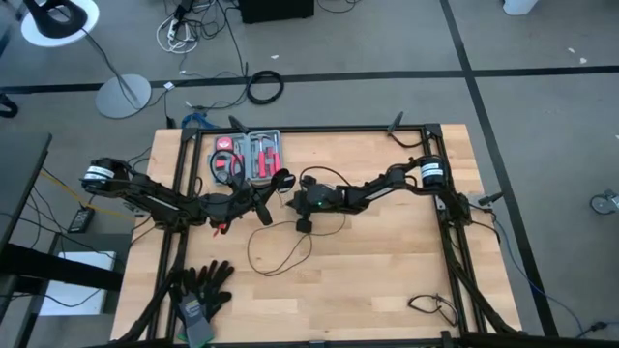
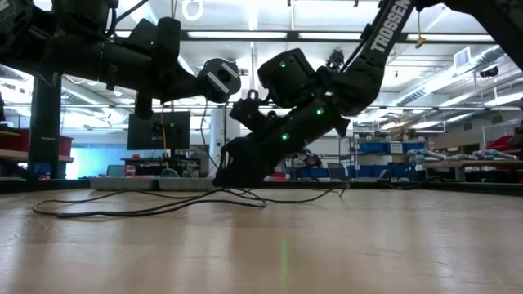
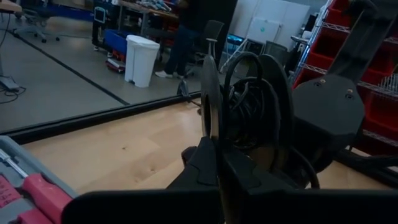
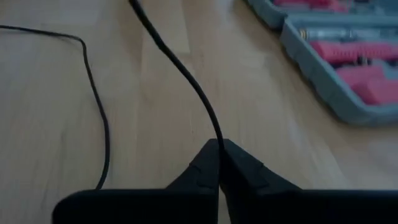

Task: Coil cords
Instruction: Coil the black wire onto the spool

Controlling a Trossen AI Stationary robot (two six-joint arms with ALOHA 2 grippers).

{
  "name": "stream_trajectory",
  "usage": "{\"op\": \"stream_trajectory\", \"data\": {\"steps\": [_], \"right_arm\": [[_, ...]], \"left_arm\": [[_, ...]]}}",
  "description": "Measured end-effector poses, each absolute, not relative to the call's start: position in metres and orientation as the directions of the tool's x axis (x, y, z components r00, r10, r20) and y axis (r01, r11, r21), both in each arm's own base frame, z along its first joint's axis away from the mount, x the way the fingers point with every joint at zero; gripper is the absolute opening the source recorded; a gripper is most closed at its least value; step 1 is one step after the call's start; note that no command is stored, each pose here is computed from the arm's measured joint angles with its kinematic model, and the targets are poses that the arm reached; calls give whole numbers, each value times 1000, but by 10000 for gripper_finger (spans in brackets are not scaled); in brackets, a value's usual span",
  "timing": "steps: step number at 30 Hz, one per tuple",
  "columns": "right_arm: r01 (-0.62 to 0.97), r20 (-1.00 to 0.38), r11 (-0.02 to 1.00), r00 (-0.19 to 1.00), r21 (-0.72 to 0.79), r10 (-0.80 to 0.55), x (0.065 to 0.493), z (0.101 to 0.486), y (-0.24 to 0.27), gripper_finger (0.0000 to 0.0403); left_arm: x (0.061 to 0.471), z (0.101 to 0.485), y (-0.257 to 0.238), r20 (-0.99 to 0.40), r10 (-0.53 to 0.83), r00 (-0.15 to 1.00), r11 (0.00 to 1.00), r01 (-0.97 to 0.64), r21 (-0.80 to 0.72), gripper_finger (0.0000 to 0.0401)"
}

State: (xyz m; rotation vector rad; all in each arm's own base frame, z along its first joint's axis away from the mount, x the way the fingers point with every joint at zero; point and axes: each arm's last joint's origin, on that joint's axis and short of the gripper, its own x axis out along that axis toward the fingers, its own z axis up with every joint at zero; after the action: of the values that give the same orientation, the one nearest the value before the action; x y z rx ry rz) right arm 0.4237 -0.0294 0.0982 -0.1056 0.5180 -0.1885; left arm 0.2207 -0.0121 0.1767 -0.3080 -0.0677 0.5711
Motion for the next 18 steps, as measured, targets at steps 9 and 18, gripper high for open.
{"op": "stream_trajectory", "data": {"steps": [9, 18], "right_arm": [[231, -545, 973, 816, -1, -194, 418, 100, -34, 3], [360, -680, 933, 683, -3, -266, 384, 163, -42, 1]], "left_arm": [[221, 176, -12, -31, 541, 840, 800, -526, -290, 0], [220, 171, -12, -72, 537, 840, 803, -536, -259, 0]]}}
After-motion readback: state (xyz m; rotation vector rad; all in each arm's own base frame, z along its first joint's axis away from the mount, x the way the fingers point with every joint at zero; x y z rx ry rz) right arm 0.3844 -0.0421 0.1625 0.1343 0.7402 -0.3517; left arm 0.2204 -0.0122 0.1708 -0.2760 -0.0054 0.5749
